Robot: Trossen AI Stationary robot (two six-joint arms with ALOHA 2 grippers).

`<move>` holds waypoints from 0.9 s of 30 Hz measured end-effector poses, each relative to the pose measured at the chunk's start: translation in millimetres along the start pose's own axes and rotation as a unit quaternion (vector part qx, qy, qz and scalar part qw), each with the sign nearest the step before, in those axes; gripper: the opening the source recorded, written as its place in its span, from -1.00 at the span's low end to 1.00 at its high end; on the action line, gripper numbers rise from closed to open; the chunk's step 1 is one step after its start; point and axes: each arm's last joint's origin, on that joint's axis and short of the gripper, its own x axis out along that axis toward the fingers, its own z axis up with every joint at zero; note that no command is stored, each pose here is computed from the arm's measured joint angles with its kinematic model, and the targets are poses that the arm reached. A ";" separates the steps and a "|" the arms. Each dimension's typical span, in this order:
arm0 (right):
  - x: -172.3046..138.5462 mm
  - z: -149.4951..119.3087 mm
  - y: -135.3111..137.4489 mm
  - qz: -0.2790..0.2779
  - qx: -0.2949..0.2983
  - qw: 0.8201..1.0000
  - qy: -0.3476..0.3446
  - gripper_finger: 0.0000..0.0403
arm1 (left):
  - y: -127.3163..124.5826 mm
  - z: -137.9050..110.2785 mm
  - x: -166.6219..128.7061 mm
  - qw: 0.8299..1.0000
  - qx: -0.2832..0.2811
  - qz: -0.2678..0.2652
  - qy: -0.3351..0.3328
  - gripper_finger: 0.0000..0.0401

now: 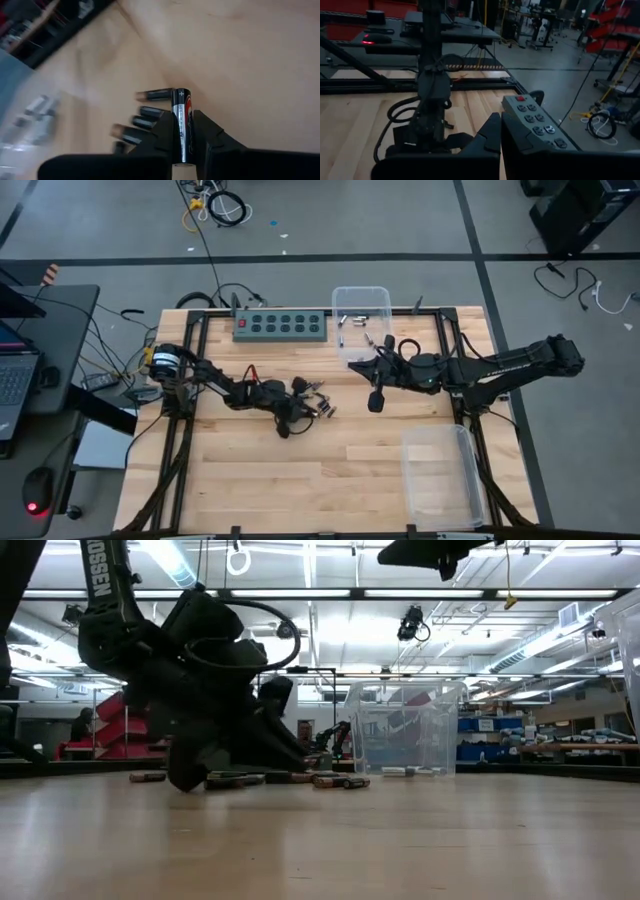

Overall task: Sort batteries
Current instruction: Put the silver battery into the top transparent bin

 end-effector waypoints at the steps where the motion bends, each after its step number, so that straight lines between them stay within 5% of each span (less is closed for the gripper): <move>1: 0.0 0.8 -0.1 0.000 0.000 1.000 -0.004 -1.00 | 1.1 0.4 0.0 1.000 0.006 0.006 -0.002 -0.87; 10: 0.5 5.4 -2.0 -0.005 -0.007 1.000 -0.026 -1.00 | 17.3 15.5 -2.9 0.991 0.009 0.120 -0.056 -0.87; 18: 0.3 5.4 -1.5 -0.004 -0.011 1.000 -0.026 -1.00 | 38.9 45.3 -20.2 0.944 -0.055 0.231 -0.231 -0.86; 27: 16.3 5.1 19.9 0.079 -0.091 0.989 -0.085 -1.00 | 53.3 68.5 -20.7 0.919 -0.083 0.248 -0.296 -0.87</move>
